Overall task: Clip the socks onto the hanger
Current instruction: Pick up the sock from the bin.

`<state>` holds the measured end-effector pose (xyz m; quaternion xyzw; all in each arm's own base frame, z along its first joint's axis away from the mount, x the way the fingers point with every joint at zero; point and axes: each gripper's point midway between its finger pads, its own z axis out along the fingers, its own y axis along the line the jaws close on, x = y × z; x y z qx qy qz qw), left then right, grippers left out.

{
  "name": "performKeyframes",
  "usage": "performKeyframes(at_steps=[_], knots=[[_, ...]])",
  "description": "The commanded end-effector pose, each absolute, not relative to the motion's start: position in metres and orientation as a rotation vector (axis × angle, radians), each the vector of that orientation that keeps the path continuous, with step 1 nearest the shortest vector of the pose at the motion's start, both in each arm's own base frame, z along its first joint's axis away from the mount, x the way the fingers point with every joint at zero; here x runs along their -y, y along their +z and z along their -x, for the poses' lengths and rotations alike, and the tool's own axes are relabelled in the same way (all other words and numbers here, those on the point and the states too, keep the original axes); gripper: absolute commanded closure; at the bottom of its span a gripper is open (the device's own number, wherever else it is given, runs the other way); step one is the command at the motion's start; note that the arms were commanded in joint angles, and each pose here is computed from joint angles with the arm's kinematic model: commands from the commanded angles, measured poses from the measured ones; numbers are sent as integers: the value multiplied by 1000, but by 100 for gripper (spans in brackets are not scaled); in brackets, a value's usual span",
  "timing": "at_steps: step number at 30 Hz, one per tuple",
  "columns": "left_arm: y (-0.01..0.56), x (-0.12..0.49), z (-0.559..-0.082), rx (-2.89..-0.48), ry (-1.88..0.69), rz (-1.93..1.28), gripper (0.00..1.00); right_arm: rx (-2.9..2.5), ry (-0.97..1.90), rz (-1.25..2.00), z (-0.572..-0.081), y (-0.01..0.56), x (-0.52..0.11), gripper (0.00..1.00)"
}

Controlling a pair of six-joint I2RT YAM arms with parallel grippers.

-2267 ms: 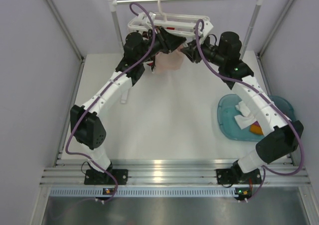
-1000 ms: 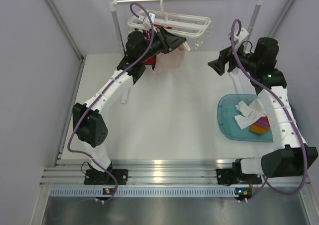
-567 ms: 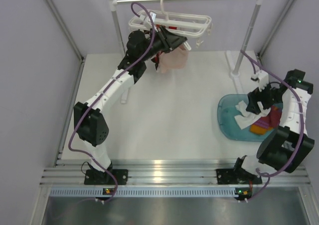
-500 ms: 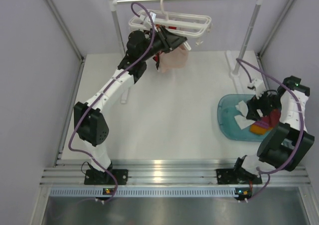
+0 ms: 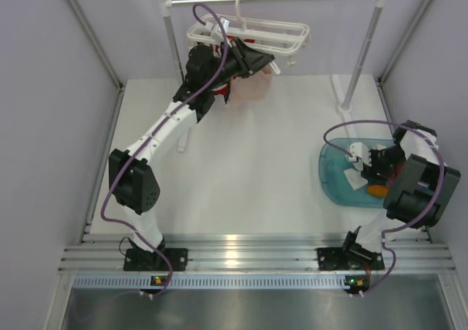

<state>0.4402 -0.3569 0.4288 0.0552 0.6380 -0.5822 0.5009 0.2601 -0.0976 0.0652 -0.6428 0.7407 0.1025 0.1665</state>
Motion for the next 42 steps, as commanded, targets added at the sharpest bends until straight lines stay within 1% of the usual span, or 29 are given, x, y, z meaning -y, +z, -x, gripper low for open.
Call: performKeyframes(at_steps=[1,4,8,16,25,28,30,35,39,42], knots=[[452,356,-436,-1462,-1412,-182,100,-1920,172,2027,-290,63,102,39],[450,356,-438,-1464,-1410,-181,100,-1921,183,2034,-296,56,98,39],[448,356,-440,-1468,-1406,-176,100,-1913,211,2063,-294,46,89,43],[448,356,-441,-1471,-1408,-176,100,-1806,177,2124,-284,42,79,41],[442,356,-443,-1490,-1408,-173,100,-1698,95,2130,-285,64,74,41],[440,356,-443,-1496,-1412,-169,100,-1639,75,2166,-281,73,74,41],[442,356,-443,-1491,-1415,-168,100,-1582,82,2212,-273,78,70,43],[442,355,-443,-1490,-1417,-167,100,-1498,106,2340,-257,61,66,46],[439,356,-442,-1499,-1415,-170,100,-1443,106,2406,-260,50,68,49],[437,355,-443,-1502,-1412,-166,100,-1441,100,2437,-264,42,72,49]])
